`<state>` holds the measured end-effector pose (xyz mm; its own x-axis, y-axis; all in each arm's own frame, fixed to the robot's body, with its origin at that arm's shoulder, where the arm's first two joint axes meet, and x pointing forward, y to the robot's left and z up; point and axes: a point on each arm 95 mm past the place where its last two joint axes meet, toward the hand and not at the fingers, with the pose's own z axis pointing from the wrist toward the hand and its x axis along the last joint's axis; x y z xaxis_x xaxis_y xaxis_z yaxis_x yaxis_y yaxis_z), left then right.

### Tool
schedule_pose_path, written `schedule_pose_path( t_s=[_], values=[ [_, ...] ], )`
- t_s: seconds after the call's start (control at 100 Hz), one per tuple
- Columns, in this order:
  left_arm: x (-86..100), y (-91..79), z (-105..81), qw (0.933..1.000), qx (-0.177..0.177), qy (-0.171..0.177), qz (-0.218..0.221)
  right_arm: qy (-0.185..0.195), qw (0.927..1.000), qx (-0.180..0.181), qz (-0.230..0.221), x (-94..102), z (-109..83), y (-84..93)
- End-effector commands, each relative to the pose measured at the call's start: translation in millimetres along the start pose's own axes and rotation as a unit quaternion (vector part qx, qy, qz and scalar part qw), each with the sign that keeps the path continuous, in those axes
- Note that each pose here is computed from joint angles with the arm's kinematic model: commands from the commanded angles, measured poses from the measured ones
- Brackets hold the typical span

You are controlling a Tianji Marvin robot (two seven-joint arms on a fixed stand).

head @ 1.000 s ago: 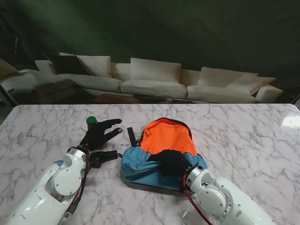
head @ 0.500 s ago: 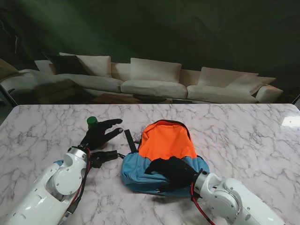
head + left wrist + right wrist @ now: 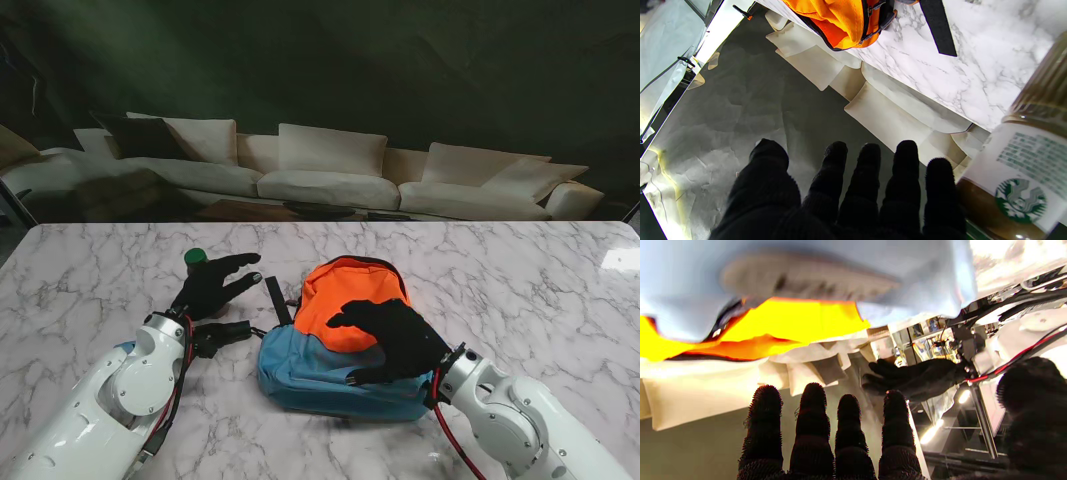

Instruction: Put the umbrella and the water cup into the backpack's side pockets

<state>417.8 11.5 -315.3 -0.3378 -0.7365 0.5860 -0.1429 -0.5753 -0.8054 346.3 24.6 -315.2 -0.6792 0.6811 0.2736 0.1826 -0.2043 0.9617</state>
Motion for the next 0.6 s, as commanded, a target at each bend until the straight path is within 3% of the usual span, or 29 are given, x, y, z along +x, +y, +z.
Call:
schedule_pose_path(
  t_s=[0.0, 0.24, 0.59],
  values=[
    [0.0, 2.5, 0.6, 1.0, -0.009, 0.0, -0.001, -0.002, 0.9998, -0.018, -0.01, -1.7, 1.6, 12.6],
    [-0.5, 2.6, 1.0, 1.0, -0.01, 0.0, -0.001, -0.048, 0.9979, -0.026, -0.033, -34.5, 13.0, 41.9],
    [-1.7, 0.8, 0.7, 1.0, -0.004, 0.0, -0.001, -0.072, 0.9955, 0.014, -0.061, -82.8, 61.3, 63.5]
  ],
)
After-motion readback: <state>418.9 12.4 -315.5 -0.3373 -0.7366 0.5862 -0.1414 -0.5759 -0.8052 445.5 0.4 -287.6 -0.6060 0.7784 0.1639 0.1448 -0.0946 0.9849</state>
